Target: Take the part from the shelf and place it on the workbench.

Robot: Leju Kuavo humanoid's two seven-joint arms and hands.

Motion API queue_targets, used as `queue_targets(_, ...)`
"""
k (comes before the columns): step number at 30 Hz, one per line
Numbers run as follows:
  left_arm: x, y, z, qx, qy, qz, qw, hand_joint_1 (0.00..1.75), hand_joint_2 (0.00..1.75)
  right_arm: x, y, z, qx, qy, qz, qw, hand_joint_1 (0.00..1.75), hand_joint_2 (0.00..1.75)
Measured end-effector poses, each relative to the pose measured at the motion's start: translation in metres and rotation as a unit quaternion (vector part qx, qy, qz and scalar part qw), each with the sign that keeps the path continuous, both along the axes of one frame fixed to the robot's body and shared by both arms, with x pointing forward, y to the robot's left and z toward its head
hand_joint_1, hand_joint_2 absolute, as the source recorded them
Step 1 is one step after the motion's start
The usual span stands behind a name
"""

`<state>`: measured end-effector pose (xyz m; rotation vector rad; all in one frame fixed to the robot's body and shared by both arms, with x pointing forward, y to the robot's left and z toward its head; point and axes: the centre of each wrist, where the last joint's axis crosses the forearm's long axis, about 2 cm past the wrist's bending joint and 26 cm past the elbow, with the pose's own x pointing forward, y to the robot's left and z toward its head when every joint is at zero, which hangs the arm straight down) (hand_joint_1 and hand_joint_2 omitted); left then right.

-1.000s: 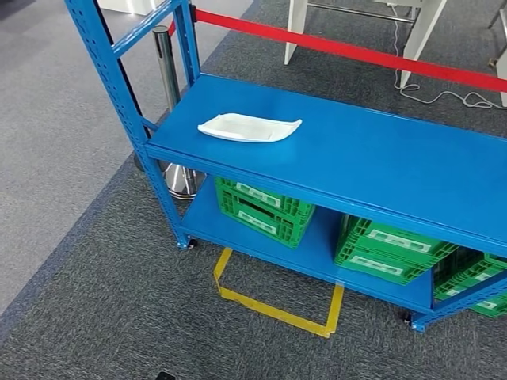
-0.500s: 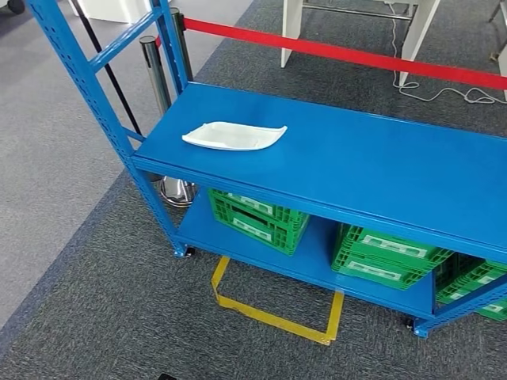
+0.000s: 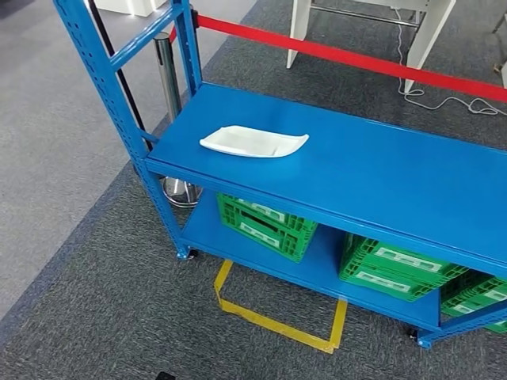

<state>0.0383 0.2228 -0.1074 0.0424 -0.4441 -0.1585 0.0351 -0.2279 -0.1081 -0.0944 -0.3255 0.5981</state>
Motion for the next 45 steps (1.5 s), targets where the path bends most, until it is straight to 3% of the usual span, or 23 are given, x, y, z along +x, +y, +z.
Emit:
queue_targets(16, -0.0009, 0.0001, -0.0001, -0.001, 0.002, 0.005, 1.000, 0.00, 0.00, 0.0001, -0.0007, -0.0001, 0.000, 0.001, -0.001, 1.000, 0.00, 0.00)
queue_targets(30, 0.0015, -0.0036, 0.0007, 0.000, 0.023, 0.019, 1.000, 0.00, 0.00, -0.0003, -0.0029, -0.0005, 0.007, 0.022, -0.067, 0.997, 0.00, 0.00)
queue_targets(45, 0.0013, -0.0042, 0.0007, -0.004, 0.040, 0.019, 0.999, 0.00, 0.00, 0.0066, -0.0043, 0.0002, -0.019, 0.041, -0.095, 0.995, 0.00, 0.00)
